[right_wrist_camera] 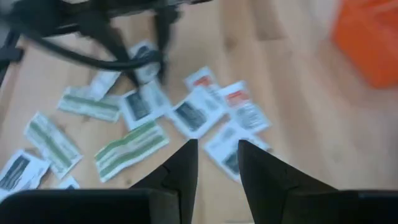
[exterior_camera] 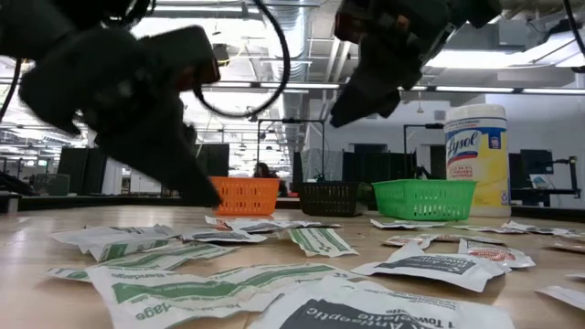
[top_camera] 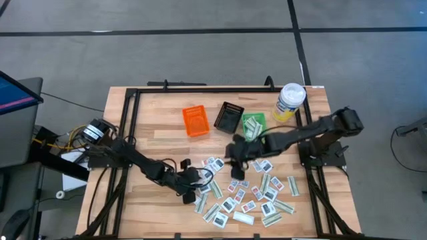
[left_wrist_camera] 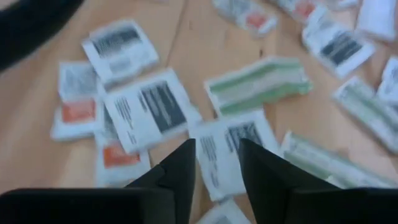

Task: Pick & Place First Aid Supplies
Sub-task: Put the black towelette pack into the black basket

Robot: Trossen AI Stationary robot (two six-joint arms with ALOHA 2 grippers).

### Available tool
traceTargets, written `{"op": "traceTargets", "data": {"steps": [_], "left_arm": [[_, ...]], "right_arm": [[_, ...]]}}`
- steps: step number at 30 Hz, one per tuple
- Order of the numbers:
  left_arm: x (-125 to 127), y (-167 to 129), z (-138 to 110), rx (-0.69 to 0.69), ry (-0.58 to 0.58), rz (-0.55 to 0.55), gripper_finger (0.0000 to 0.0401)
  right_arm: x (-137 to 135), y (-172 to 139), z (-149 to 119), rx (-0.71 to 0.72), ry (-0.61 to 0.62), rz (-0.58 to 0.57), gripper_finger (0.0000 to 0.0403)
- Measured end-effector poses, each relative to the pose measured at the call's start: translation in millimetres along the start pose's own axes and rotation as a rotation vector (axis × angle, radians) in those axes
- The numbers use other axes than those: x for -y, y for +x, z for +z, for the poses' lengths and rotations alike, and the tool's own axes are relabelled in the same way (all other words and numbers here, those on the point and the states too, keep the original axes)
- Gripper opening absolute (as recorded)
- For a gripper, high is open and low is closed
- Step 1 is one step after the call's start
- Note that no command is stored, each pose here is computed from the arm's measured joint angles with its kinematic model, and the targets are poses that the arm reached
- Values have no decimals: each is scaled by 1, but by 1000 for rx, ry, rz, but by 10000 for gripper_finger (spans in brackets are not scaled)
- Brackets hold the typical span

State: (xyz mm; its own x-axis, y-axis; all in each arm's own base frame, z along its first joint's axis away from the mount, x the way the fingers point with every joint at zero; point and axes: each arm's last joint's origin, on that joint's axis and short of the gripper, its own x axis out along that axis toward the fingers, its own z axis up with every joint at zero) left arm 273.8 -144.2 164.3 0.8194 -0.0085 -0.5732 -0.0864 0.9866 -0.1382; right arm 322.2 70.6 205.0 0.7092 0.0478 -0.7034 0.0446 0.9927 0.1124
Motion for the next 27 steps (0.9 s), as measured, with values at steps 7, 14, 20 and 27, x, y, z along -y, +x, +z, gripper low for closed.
{"op": "traceTargets", "data": {"steps": [7, 14, 20, 27], "left_arm": [[0, 12, -12, -45, -11, 30, 158], [0, 12, -13, -66, 6, 6, 106], [-2, 13, -12, -75, -5, -9, 11], [-7, 5, -4, -7, 9, 80, 11]], "right_arm": [[-22, 32, -16, -19, -44, 52, 108], [-21, 53, -30, -81, -33, 32, 108], [-15, 66, -26, -7, 35, 41, 108], [-16, 92, -26, 87, 166, 167, 108]]}}
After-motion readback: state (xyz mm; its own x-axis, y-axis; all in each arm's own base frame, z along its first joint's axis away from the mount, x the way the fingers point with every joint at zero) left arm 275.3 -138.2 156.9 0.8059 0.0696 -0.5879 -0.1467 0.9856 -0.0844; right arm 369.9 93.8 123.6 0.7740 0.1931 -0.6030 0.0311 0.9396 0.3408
